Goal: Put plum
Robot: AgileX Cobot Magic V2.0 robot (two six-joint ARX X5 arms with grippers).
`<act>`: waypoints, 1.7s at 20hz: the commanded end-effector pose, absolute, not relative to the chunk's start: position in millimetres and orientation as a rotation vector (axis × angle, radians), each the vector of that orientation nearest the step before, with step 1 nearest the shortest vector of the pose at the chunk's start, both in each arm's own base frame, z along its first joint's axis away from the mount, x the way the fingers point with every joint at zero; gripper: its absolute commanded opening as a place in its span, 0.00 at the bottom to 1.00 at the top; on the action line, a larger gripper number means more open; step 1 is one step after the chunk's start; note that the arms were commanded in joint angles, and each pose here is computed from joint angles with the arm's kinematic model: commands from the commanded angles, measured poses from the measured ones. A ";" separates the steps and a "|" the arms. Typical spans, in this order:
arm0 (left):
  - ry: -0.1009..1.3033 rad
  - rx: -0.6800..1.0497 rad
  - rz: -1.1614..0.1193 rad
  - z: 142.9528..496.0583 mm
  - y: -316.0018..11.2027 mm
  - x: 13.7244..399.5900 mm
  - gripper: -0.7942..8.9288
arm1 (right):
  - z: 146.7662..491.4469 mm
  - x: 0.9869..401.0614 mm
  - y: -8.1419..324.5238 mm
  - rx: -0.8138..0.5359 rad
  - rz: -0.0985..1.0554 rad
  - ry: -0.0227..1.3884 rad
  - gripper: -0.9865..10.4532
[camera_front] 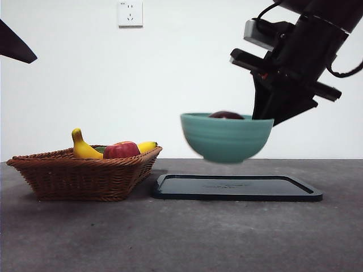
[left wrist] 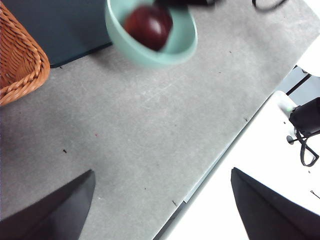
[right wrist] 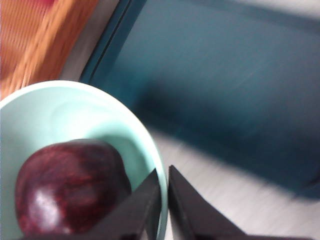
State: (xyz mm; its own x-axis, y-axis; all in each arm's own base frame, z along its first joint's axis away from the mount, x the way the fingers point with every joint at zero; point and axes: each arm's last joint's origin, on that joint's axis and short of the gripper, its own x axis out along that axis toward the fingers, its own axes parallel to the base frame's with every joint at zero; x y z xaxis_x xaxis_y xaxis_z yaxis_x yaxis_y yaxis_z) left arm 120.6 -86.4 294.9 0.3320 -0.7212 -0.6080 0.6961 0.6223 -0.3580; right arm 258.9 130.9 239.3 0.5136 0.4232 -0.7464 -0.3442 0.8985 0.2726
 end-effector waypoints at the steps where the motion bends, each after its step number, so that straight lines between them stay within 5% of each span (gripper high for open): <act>1: 0.795 -0.030 -0.937 298.0 -87.8 121.5 0.52 | 245.8 278.4 128.2 0.117 0.431 0.897 0.09; 11: 0.804 -0.030 -0.935 297.5 -87.5 121.1 0.52 | 214.9 356.1 129.1 0.114 0.355 0.963 0.09; 19: 0.830 -0.029 -0.931 295.7 -86.7 119.6 0.52 | 190.5 366.8 133.0 0.110 0.349 0.999 0.09; 23: 0.825 -0.029 -0.932 296.0 -86.9 119.9 0.52 | 190.8 365.4 132.5 0.115 0.341 1.014 0.28; 29: 0.823 -0.029 -0.932 296.2 -86.9 120.0 0.52 | 254.4 343.0 123.6 0.121 0.342 0.859 0.28; 34: 0.822 -0.030 -0.932 296.3 -86.9 120.1 0.52 | 330.6 280.5 105.0 0.101 0.399 0.747 0.28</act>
State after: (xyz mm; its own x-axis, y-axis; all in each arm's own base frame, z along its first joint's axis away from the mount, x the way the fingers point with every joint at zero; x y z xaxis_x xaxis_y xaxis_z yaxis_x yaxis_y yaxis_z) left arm 119.1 -85.5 293.0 0.3176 -0.7127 -0.6255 0.6877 0.6273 -0.3655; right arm 278.1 102.0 327.0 0.6576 0.3770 -0.6523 -0.2916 0.9257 0.2410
